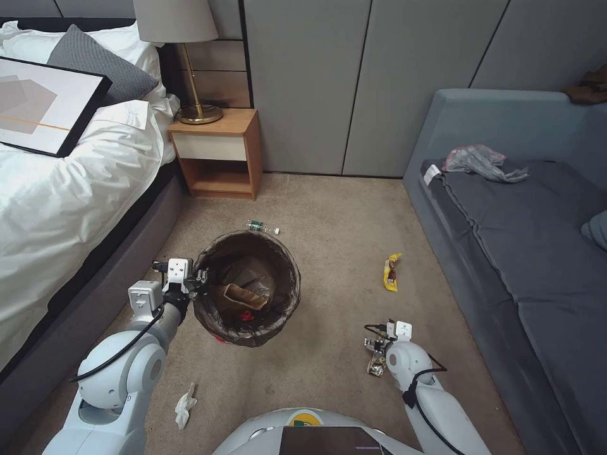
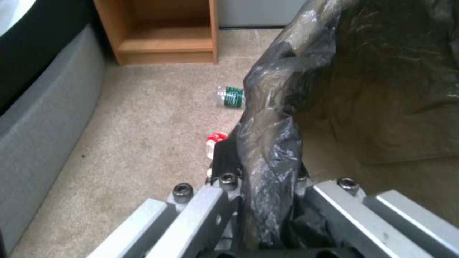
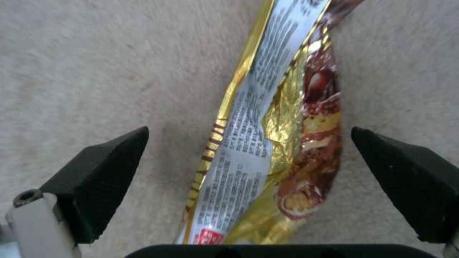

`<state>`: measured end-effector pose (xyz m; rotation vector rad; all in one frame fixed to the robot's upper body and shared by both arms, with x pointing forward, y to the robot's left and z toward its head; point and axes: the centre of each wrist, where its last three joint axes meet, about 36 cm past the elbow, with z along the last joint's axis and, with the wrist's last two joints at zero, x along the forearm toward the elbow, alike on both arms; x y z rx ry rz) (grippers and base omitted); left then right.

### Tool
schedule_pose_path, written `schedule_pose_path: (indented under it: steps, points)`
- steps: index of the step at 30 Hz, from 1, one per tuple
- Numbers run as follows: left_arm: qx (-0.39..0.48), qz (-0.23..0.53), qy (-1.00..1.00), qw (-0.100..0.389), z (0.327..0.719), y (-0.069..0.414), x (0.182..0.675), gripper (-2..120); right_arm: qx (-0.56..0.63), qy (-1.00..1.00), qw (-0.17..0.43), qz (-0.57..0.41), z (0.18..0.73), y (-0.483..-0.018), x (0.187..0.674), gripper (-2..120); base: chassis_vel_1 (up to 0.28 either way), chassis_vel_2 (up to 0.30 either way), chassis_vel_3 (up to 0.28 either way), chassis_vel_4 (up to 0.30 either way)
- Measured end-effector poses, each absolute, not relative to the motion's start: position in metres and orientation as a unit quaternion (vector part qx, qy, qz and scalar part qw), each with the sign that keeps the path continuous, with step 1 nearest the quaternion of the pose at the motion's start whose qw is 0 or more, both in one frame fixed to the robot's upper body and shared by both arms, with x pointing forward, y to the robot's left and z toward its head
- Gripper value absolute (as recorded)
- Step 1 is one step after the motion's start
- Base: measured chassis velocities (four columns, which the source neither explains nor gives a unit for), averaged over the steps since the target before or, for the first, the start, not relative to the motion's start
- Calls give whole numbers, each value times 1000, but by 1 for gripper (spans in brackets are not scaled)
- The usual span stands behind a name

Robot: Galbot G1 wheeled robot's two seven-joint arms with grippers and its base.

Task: Pick up the trash bin, then pick up the garbage from the floor and place it into the trash bin.

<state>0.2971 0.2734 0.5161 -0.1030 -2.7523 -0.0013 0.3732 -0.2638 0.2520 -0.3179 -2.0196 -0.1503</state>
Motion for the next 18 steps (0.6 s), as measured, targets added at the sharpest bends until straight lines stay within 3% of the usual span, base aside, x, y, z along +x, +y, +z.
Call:
schedule_pose_path:
  steps: [7, 18]
  points:
    - [-36, -2, -981, 192, 517, 274, 297, 0, -139, -838, 525, -61, 236, -263, 374, 88, 0, 0, 0, 0]
    - [-37, -4, -981, 190, 518, 274, 297, 0, -143, -840, 521, -61, 250, -265, 359, 44, 0, 0, 0, 0]
